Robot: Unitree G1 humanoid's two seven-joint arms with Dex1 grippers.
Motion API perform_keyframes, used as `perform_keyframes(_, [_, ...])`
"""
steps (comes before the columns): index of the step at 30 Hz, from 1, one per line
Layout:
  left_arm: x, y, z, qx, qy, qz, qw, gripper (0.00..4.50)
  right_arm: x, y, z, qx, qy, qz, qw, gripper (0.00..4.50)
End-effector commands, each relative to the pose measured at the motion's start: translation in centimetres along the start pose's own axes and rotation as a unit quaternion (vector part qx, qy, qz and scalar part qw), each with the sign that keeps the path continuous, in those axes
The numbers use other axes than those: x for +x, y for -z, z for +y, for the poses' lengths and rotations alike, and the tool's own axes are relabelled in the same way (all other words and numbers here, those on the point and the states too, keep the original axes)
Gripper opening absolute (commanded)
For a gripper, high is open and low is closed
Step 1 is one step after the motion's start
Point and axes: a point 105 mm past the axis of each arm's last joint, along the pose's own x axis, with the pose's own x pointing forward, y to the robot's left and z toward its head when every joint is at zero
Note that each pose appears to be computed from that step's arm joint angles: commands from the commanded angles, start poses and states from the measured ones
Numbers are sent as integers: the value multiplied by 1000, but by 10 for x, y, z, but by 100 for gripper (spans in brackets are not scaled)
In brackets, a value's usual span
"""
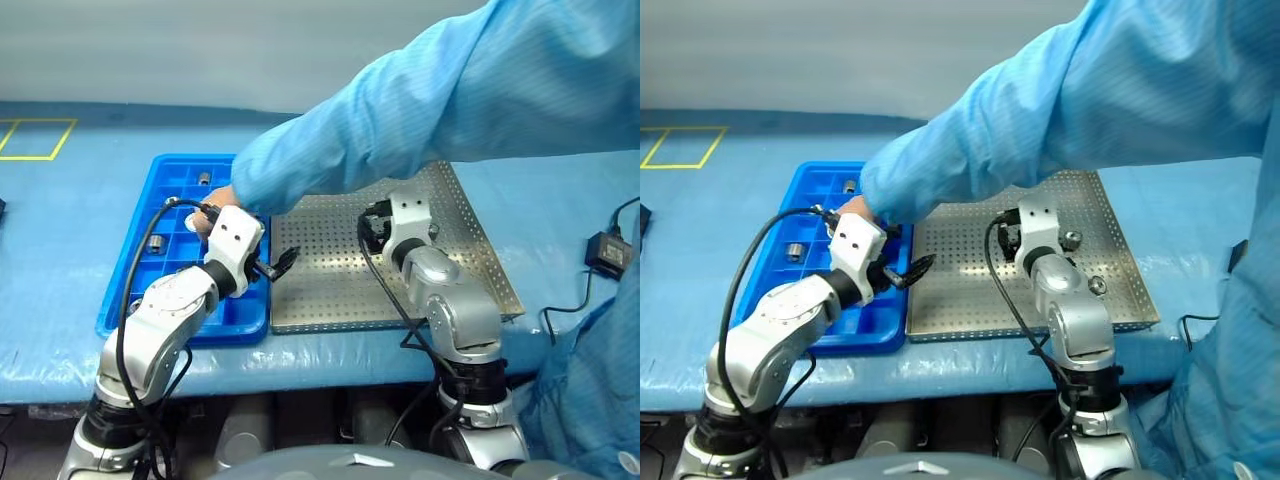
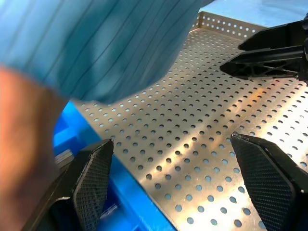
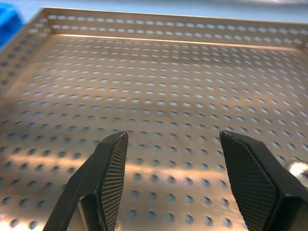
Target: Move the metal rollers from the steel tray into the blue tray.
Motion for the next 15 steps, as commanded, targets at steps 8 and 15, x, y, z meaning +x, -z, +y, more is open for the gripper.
perform_keyframes(8, [7,-4,-11,3,27,-16,1000,426,-3,10,-28,43,101,17,994,320])
perform_keyframes(15, [5,-1,-13,-1,24,-11,1000,426,2,13,-35,90,138,18,986,320])
